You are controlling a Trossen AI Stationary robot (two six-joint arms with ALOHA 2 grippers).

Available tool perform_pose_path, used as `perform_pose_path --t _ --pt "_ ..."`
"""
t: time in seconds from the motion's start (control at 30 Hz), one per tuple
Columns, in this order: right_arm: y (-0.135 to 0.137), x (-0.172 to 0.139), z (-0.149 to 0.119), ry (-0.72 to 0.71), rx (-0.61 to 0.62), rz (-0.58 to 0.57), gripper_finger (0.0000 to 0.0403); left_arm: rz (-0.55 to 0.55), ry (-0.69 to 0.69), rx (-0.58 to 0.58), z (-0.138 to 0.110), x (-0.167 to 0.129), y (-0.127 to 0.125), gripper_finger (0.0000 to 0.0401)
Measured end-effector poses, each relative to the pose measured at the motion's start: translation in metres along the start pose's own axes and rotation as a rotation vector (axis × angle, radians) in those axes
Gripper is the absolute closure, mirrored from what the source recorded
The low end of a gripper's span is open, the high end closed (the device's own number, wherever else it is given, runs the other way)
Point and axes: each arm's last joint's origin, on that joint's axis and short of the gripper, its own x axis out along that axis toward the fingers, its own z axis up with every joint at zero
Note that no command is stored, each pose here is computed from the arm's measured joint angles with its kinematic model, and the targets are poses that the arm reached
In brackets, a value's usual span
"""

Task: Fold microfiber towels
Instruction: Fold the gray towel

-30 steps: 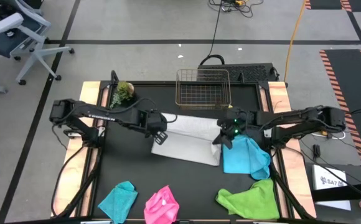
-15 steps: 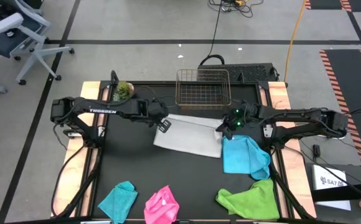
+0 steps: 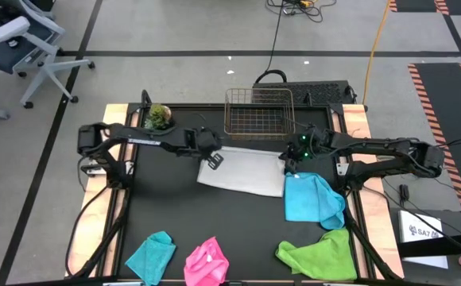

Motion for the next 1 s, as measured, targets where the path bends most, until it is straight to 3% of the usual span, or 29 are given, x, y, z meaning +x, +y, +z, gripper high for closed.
perform_pose_path --t 0.57,0.7,0.87,1.0 --pt "-0.002 0.0 -0.002 0.019 -0.078 -0.061 0.0401 0.067 -0.018 0.017 0.007 0.015 0.007 0.0398" --pt "-0.005 0.0 -0.005 0.04 -0.082 -0.145 0.0385 0.142 0.03 0.066 0.002 0.017 0.015 0.0376" --pt "-0.008 -0.001 -0.007 0.069 -0.101 -0.241 0.0347 0.237 0.078 0.049 -0.001 0.017 0.027 0.0338" --pt "-0.008 -0.001 -0.007 0.068 -0.105 -0.246 0.0323 0.254 0.064 0.053 0.004 0.019 0.032 0.0315"
